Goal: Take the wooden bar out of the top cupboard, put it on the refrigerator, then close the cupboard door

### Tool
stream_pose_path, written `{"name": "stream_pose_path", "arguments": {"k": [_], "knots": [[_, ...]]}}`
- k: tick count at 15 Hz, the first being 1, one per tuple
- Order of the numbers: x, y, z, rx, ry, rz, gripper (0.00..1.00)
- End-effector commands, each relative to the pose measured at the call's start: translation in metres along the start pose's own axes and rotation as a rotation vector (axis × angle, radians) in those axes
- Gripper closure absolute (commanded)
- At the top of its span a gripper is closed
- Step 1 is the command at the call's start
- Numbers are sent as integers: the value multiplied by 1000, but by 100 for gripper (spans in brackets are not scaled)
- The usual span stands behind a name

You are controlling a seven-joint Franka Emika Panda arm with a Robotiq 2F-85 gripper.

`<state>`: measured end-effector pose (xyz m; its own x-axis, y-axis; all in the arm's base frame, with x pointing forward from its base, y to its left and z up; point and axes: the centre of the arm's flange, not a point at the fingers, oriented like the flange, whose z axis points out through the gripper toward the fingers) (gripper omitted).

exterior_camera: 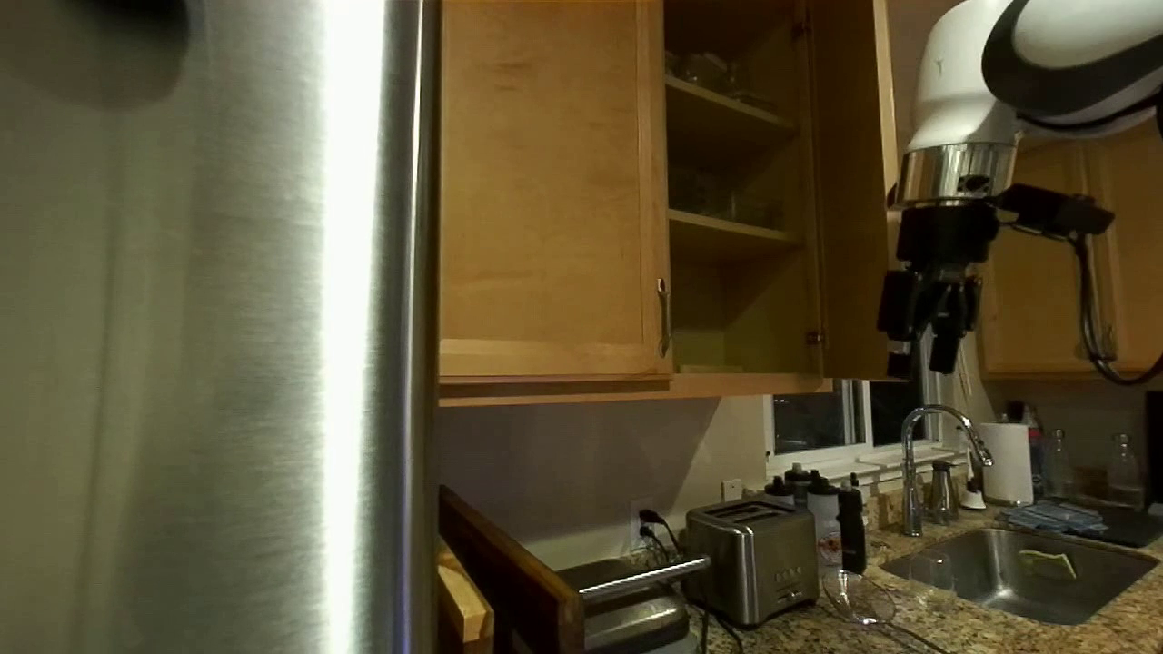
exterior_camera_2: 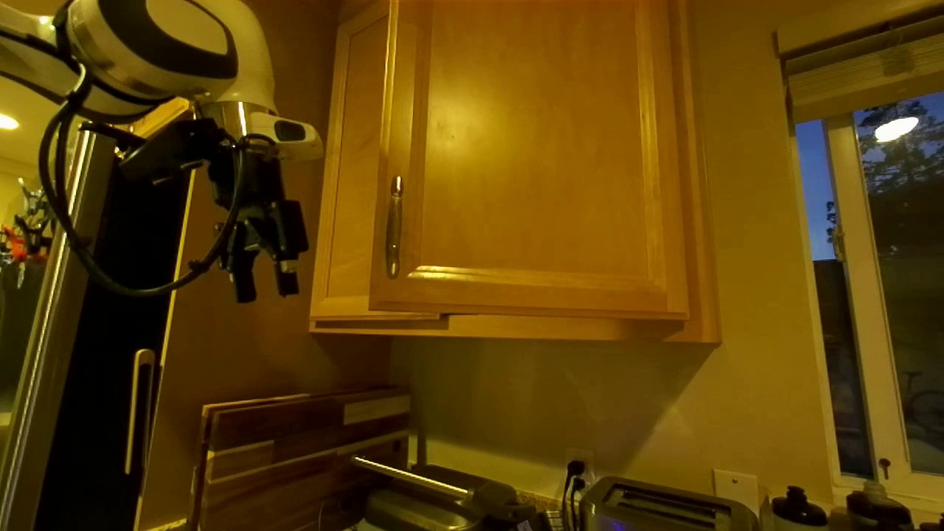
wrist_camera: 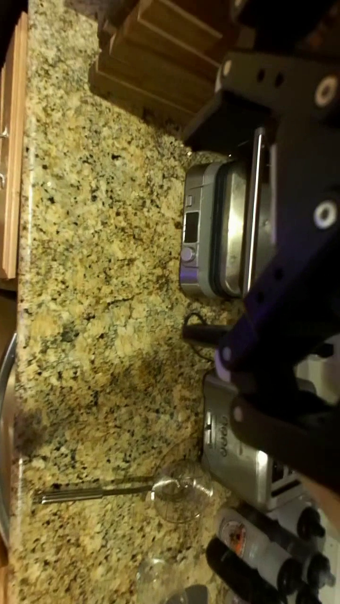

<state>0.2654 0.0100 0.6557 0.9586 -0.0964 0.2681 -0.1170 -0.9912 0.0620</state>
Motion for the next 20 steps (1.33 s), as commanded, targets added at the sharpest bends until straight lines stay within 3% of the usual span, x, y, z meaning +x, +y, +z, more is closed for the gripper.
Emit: {"name": "stream_pose_path", "arguments": {"k": [1, 6, 12, 16, 20], "knots": [[17, -31, -12, -28, 124, -16, 0], [58, -38, -7, -176, 243, -23, 0], [77, 18, 2, -461, 187, 16, 0], [75, 48, -2, -588, 171, 37, 0], [56, 86, 0, -716, 56, 110, 0]]}}
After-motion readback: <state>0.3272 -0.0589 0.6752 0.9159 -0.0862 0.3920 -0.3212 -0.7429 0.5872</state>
